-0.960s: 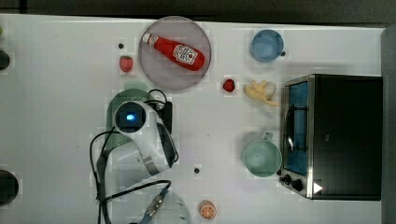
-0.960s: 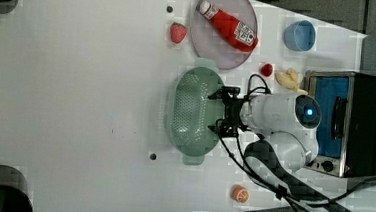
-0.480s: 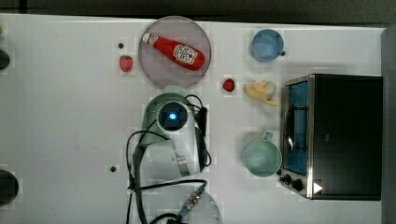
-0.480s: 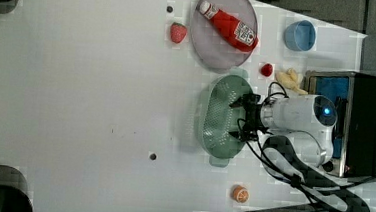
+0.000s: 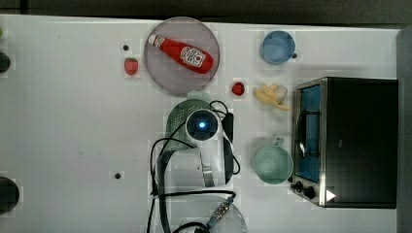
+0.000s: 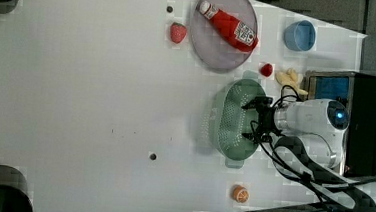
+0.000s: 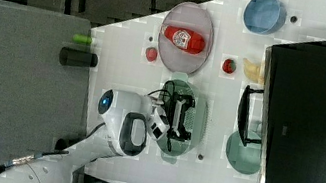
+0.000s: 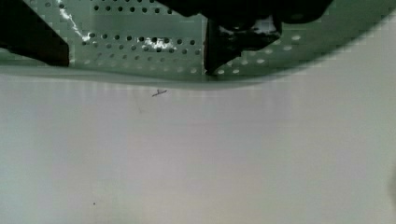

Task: Drag strainer left to right.

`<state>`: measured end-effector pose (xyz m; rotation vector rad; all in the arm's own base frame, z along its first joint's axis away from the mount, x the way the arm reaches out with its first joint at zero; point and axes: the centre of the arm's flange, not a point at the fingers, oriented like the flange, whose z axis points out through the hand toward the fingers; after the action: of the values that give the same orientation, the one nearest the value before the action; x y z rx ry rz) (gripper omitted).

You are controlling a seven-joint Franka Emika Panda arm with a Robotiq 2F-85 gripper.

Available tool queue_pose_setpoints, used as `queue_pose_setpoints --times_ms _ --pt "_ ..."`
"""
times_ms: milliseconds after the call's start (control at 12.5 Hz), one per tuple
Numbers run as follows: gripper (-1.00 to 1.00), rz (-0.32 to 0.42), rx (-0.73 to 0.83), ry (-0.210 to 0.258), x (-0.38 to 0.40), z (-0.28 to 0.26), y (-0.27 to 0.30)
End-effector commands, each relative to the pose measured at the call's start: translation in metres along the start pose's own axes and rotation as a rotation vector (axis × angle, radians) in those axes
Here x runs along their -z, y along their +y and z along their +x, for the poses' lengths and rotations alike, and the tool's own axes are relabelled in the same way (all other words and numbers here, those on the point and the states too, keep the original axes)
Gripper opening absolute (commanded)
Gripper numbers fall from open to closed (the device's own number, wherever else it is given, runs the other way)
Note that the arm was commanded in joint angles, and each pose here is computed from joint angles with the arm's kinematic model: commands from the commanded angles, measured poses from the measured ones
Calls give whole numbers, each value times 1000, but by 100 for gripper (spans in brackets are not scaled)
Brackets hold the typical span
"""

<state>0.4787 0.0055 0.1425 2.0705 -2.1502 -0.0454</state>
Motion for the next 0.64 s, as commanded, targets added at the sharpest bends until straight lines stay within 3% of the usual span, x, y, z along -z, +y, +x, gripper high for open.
queue_pose_setpoints --times_ms 80,640 --pt "100 24 43 16 9 35 -6" --pt "100 28 9 42 6 90 -4"
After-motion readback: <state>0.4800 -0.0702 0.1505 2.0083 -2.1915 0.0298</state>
